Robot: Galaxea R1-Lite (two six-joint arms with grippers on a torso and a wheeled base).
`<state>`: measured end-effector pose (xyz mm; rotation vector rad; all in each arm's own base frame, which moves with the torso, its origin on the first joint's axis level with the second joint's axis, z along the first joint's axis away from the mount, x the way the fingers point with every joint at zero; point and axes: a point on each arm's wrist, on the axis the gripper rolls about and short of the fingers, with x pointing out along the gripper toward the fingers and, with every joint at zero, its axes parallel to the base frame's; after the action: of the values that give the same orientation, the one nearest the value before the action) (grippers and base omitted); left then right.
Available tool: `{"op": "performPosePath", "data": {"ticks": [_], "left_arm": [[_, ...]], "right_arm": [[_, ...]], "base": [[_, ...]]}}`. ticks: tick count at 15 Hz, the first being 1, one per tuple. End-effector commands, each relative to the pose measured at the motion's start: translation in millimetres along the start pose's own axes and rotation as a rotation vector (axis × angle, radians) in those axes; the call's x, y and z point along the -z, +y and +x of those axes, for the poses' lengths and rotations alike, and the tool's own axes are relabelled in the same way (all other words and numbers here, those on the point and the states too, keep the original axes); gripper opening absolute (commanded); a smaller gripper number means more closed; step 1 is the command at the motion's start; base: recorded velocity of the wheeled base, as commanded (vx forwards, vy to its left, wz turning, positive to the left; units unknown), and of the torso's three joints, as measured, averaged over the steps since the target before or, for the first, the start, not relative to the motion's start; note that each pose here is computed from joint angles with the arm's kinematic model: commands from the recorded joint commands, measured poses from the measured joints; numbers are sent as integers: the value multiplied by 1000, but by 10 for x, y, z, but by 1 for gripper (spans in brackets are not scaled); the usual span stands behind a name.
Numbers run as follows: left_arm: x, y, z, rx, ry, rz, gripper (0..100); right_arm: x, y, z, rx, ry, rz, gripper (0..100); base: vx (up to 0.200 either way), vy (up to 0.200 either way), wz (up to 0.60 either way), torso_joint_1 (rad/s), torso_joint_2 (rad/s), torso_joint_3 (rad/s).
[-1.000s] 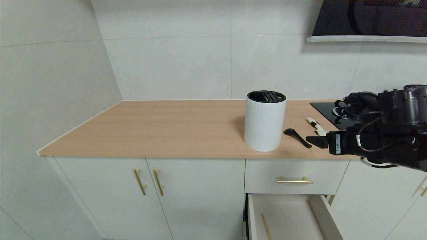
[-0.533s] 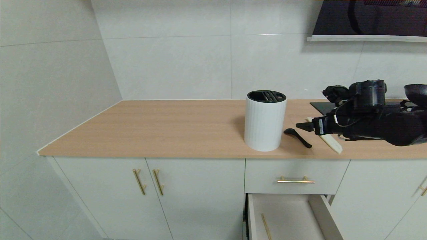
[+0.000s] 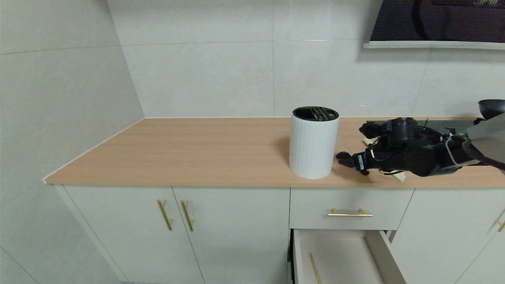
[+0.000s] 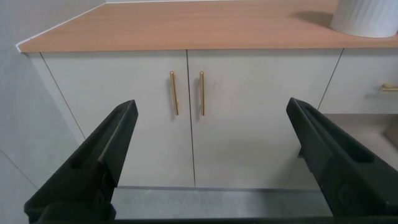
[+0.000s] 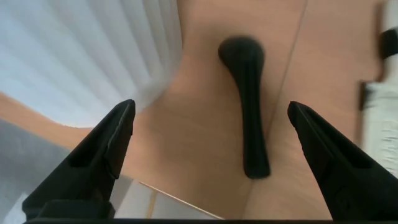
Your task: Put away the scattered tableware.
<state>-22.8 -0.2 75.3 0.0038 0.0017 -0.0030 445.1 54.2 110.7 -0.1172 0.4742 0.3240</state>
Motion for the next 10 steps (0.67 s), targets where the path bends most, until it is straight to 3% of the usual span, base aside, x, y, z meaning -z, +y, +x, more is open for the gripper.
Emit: {"op": "performPosePath", "data": {"ticks": [1, 5, 10], "left_arm": [[0, 0, 0, 0, 0, 1, 100], [0, 0, 0, 2, 0, 1, 100], [0, 0, 0, 0, 0, -1, 100]], "right_arm": [[145, -73, 152, 9, 24, 10, 100], [178, -253, 232, 40, 15, 27, 100], [244, -264, 296, 36, 29, 30, 100]], "base": [[0, 0, 0, 0, 0, 0], [0, 0, 0, 0, 0, 0], [0, 0, 0, 0, 0, 0]]}}
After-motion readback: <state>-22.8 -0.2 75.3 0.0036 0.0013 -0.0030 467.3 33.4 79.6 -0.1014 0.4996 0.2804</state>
